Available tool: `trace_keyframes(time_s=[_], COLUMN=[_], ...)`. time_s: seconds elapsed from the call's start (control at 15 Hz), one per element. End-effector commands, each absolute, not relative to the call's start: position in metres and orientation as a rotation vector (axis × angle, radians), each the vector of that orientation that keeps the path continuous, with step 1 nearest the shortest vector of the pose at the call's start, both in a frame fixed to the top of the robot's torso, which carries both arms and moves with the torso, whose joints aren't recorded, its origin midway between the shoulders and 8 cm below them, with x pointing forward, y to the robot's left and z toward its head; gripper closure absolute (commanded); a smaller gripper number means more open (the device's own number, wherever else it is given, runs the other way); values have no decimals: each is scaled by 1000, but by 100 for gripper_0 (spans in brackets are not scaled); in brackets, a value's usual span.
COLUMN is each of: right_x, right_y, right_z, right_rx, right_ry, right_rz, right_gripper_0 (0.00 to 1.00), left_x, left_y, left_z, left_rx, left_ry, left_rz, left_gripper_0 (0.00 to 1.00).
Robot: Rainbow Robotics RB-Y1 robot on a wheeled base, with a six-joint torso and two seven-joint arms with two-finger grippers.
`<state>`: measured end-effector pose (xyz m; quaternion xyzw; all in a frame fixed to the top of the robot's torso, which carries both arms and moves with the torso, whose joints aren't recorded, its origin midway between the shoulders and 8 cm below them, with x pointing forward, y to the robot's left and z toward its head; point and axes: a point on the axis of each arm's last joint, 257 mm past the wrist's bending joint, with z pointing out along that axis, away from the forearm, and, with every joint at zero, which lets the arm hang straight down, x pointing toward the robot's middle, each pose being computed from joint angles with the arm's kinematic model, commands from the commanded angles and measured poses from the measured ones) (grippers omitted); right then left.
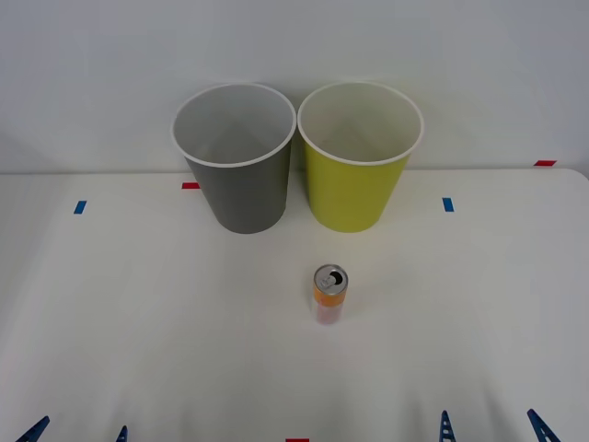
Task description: Put cans in the gray bin and PET bottles in the light green bin.
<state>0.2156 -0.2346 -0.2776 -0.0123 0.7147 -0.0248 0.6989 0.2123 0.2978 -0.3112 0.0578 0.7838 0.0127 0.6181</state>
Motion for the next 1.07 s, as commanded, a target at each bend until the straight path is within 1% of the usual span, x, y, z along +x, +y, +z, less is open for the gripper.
trace_keyframes(time_s=[0.07,1.07], right_x=[216,216], right_y=[-235,-235], right_z=[-278,-278], right_rx=[-27,-27], right_ry=[1593,1593], right_rz=[-55,-55], right_gripper_0=[0,0], left_x=[212,212], left_y=[298,298], left_z=[-311,-311], left_rx=[133,133], left_ry=[1804,1804], left_rz=[29,29], left_gripper_0=[0,0])
